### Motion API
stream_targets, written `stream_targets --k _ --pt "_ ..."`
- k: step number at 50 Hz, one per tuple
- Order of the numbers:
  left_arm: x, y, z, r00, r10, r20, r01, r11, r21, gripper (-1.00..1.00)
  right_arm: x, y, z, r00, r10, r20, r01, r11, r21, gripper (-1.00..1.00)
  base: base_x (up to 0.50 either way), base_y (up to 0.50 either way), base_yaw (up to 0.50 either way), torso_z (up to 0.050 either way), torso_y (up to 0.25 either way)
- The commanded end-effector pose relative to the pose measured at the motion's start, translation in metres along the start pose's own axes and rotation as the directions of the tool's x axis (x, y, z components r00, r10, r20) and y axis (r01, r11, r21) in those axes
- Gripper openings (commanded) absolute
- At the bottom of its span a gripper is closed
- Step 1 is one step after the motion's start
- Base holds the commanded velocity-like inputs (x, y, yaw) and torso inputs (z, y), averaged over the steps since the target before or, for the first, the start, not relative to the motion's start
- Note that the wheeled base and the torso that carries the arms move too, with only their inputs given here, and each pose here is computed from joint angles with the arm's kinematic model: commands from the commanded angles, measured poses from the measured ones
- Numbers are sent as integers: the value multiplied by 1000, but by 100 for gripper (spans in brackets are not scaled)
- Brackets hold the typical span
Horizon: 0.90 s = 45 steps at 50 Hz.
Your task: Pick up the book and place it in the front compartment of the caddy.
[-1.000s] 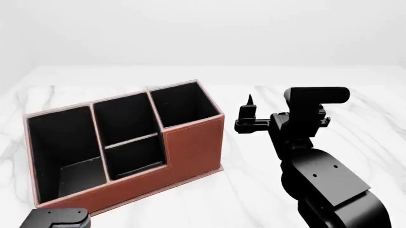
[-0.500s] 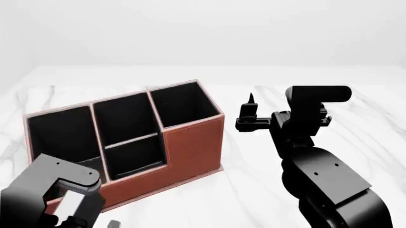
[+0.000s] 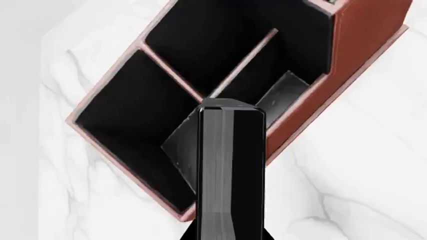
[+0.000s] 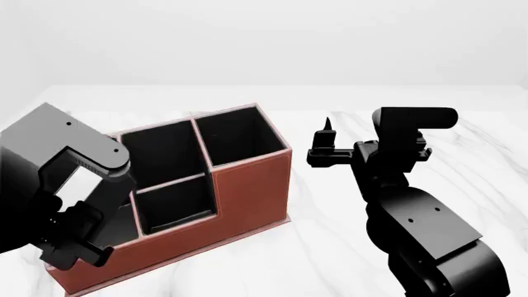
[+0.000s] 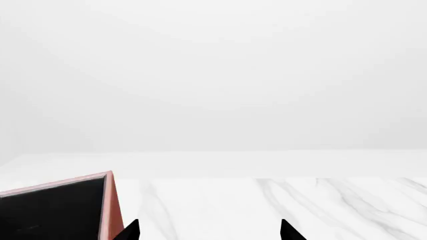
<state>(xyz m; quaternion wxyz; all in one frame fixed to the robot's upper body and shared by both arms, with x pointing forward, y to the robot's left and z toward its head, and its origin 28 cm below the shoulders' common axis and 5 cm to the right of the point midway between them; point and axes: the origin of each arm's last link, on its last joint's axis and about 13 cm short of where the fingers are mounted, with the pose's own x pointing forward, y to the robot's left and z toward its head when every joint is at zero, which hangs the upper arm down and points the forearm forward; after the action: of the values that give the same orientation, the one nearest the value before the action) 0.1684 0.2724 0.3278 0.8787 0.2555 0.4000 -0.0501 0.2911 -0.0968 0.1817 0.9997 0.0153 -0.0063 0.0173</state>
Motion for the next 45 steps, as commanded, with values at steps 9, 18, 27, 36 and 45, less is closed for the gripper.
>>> stream_targets --k 9,18,27,36,45 --pt "-8 30 64 981 184 57 -192 956 223 -100 4 1 0 1000 -21 2 21 1000 2 100 0 0 0 0 1" --pt "-5 44 93 969 243 45 -242 899 365 -100 5 1 3 1000 -22 2 22 1000 1 100 0 0 0 0 1" --pt "9 51 114 970 239 47 -233 852 468 -100 5 2 4 1000 -21 2 21 1000 -2 100 0 0 0 0 1" --pt "19 57 134 968 237 79 -242 809 536 -100 8 1 3 1000 -31 -3 31 1000 0 100 0 0 0 0 1" --pt "30 60 155 967 227 116 -251 769 588 -100 10 1 3 999 -36 -5 36 999 1 100 0 0 0 0 1"
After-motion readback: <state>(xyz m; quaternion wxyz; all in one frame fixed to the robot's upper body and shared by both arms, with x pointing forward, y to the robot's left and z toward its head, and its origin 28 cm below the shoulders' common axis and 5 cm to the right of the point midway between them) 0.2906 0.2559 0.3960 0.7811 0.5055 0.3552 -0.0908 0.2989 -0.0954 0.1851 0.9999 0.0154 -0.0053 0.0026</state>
